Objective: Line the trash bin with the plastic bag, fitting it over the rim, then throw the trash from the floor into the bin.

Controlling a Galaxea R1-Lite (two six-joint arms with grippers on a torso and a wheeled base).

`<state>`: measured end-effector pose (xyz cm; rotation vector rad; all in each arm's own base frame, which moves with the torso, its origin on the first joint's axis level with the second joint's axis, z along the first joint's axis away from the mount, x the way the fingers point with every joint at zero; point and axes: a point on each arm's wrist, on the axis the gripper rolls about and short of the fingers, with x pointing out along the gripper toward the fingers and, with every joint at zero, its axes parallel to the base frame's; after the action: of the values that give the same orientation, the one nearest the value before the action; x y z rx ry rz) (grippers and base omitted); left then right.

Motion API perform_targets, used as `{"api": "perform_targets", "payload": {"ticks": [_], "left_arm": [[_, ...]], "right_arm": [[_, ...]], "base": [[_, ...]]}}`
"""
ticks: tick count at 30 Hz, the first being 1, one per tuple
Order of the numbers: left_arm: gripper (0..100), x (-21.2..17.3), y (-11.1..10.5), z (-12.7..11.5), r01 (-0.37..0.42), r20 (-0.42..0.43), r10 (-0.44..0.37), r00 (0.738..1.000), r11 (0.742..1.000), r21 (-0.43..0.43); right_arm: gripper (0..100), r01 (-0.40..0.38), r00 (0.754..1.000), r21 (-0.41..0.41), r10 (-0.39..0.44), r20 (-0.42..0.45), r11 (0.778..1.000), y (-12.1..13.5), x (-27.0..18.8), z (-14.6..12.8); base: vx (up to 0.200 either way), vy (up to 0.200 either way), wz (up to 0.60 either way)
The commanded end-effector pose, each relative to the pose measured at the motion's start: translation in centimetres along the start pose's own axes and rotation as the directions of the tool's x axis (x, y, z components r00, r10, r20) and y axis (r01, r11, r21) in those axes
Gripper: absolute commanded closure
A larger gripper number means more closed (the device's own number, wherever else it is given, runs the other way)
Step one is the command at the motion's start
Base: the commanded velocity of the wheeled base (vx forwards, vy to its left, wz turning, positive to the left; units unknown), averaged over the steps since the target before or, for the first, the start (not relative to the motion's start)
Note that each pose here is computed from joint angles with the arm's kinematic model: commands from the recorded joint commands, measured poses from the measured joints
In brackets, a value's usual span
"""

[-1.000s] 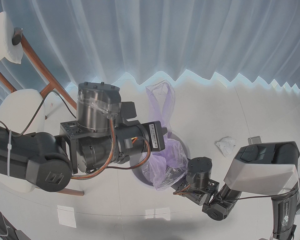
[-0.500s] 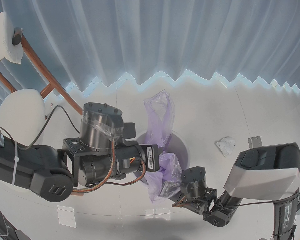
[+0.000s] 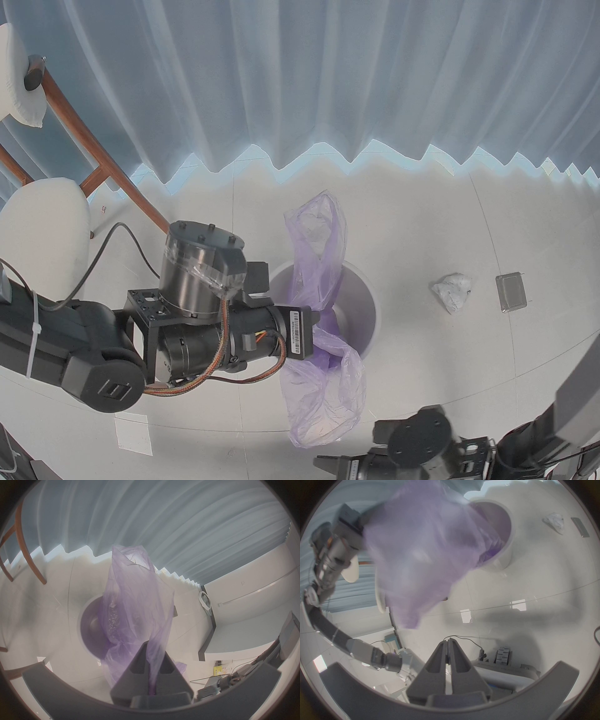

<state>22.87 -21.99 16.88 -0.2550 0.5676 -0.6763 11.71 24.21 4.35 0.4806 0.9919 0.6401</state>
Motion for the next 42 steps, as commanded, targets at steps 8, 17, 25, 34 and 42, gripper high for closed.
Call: {"api": "perform_targets", "payload": {"ticks": [8, 17, 25, 34, 42], "left_arm": [[100, -2.2, 1.0, -2.6, 0.046, -0.092, -0.038, 0.995, 0.995, 0.086], [100, -2.5, 1.3, -4.0, 0.195, -0.165, -0.17, 0.972, 0.969, 0.15], [100, -2.7, 1.4, -5.4, 0.283, -0.23, -0.238, 0.944, 0.94, 0.19], [100, -2.5, 1.7, -5.2, 0.266, -0.219, -0.223, 0.95, 0.946, 0.186], [100, -2.7, 2.3, -5.0, 0.244, -0.211, -0.205, 0.956, 0.953, 0.18]], "right_arm": [[100, -0.111, 0.975, 0.164, 0.076, 0.208, 0.98, -4.3, -11.4, 3.0], [100, 0.03, 0.906, 0.204, -0.113, 0.407, 0.978, -9.8, -10.5, 11.6], [100, -0.016, 0.812, -0.086, 0.064, 0.581, 0.996, -11.8, -8.0, 17.6], [100, 0.022, 0.835, -0.298, 0.146, 0.531, 0.954, -11.1, -5.7, 17.0], [100, -0.072, 0.842, -0.364, 0.253, 0.477, 0.928, -7.6, -6.4, 14.4]], "base": [[0.0, 0.0, 0.0], [0.0, 0.0, 0.0], [0.0, 0.0, 0.0], [0.0, 0.0, 0.0], [0.0, 0.0, 0.0]]}}
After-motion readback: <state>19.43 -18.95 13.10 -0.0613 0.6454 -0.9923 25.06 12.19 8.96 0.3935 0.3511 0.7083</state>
